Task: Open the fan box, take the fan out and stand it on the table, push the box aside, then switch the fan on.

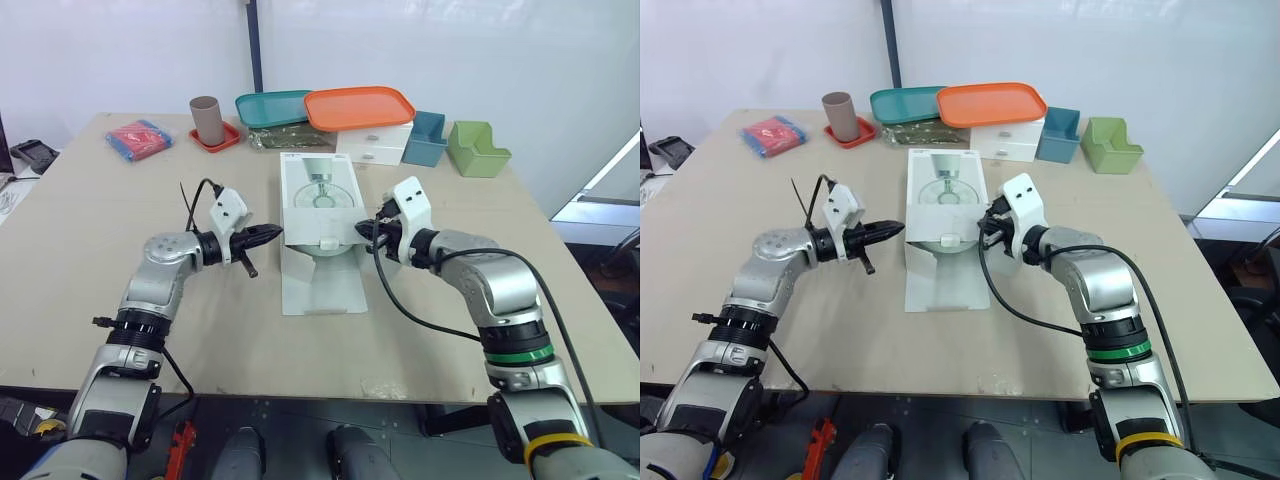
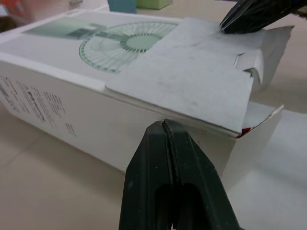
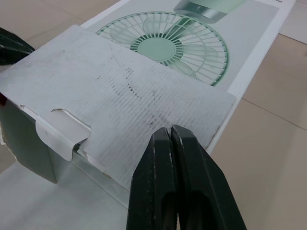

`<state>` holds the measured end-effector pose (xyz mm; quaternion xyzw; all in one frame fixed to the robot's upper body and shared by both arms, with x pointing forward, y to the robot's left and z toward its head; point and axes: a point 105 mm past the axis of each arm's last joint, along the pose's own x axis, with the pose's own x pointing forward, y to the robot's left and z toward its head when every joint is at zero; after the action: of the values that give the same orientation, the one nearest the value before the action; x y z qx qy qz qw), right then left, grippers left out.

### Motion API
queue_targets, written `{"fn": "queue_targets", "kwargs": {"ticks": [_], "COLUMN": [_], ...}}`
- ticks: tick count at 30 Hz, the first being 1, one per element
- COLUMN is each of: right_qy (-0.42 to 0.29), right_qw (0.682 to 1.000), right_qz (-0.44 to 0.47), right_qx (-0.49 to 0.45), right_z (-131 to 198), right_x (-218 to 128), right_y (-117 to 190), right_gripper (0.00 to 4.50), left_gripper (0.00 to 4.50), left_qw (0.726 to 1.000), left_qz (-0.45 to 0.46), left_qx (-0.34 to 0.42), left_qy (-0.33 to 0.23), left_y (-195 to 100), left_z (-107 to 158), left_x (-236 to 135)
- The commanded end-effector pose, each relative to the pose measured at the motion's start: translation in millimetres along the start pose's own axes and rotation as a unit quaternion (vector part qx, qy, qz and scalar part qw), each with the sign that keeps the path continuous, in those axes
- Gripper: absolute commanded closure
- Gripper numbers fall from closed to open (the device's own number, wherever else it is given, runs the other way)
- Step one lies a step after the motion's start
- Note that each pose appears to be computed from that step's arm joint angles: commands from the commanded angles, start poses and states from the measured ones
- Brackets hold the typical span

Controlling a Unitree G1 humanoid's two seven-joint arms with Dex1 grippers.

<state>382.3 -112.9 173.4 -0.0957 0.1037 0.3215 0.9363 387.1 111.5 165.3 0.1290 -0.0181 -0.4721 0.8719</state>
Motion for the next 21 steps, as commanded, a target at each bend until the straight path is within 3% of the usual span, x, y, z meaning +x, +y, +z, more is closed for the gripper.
{"fn": "queue_targets", "kwargs": {"ticks": [1, 4, 9, 15, 21], "right_qy": [0.006, 0.001, -0.01, -0.025, -0.027], "right_qw": [1.0, 1.0, 1.0, 1.0, 0.999], "right_qz": [0.004, 0.001, -0.004, -0.009, -0.016], "right_qx": [-0.004, -0.002, -0.002, 0.003, 0.009], "right_z": [-3, -1, 5, 12, 11], "right_x": [0, 0, -1, 0, 1], "right_y": [3, 3, 3, 4, 4], "right_gripper": [4.46, 4.46, 4.46, 4.46, 4.46], "left_gripper": [4.5, 4.5, 4.5, 4.5, 4.5], "left_qw": [0.996, 0.988, 0.983, 0.976, 0.979], "left_qz": [-0.056, -0.126, -0.163, -0.166, -0.146], "left_qx": [0.043, 0.067, 0.088, 0.132, 0.137], "left_qy": [-0.052, -0.052, -0.013, 0.045, 0.047], "left_y": [-16, -40, -53, -54, -47], "left_z": [44, 56, 46, 31, 38], "left_x": [6, 11, 18, 34, 45]}}
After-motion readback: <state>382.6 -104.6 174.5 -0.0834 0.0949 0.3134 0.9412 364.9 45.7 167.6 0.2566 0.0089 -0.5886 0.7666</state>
